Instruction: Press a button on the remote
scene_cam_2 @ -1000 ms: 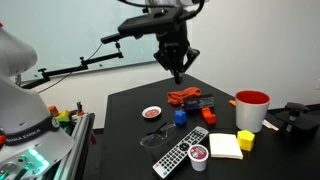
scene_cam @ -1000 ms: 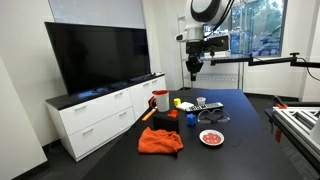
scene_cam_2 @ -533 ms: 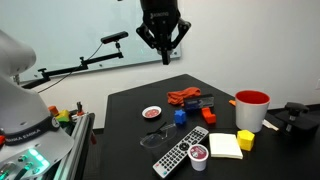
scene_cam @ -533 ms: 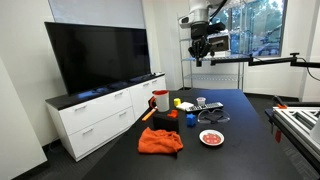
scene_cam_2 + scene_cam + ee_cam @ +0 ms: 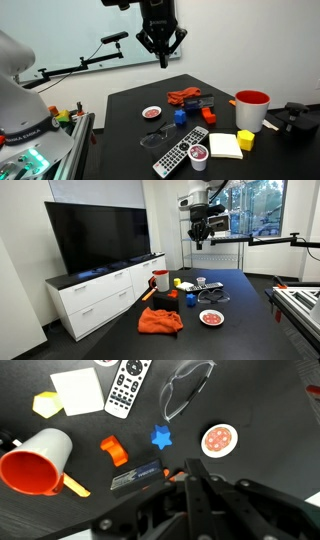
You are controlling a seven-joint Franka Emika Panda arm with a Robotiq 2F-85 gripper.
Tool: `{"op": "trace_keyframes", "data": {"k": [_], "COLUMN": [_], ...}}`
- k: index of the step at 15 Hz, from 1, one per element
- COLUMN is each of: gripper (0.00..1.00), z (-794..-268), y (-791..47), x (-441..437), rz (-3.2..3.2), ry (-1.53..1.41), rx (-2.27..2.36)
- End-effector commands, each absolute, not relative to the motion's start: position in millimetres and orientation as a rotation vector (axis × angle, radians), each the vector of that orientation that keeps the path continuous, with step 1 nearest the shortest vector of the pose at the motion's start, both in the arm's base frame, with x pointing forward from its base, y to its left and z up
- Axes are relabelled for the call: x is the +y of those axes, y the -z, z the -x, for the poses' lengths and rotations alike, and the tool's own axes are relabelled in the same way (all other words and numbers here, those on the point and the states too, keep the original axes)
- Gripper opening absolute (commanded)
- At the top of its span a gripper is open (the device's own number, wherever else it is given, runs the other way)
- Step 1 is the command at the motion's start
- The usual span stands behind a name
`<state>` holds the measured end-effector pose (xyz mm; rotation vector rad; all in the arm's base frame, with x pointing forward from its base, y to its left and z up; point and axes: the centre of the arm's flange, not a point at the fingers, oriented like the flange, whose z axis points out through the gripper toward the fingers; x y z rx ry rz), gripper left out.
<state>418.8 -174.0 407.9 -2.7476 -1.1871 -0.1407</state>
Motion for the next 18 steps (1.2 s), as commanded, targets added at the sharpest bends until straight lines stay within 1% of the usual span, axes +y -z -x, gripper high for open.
{"op": "trace_keyframes", "data": {"k": [1,2,4,5,6,9,10,11,18], "gripper": [0.33,0.42,0.55,0.63,0.69,0.93,0.99,1.0,1.0], "z": [-418.1,-418.3,-418.3,-418.6,-418.9,-419.3,-419.5,-419.5,-419.0], "y": [-415.7,-415.7,-416.2,-416.2,-416.4,-415.9,-415.6,-415.6,-415.6], "x": [-171.6,-171.2,-171.5,-171.6,-171.7,-172.2,-172.4,-172.5,-173.2], "rz": [2.784,2.788,2.794,2.797,2.801,2.819,2.824,2.829,2.842], "ry": [0.148,0.146,0.145,0.145,0.145,0.15,0.149,0.152,0.148], "rx": [-1.188,-1.183,-1.181,-1.178,-1.176,-1.168,-1.164,-1.162,-1.161]}}
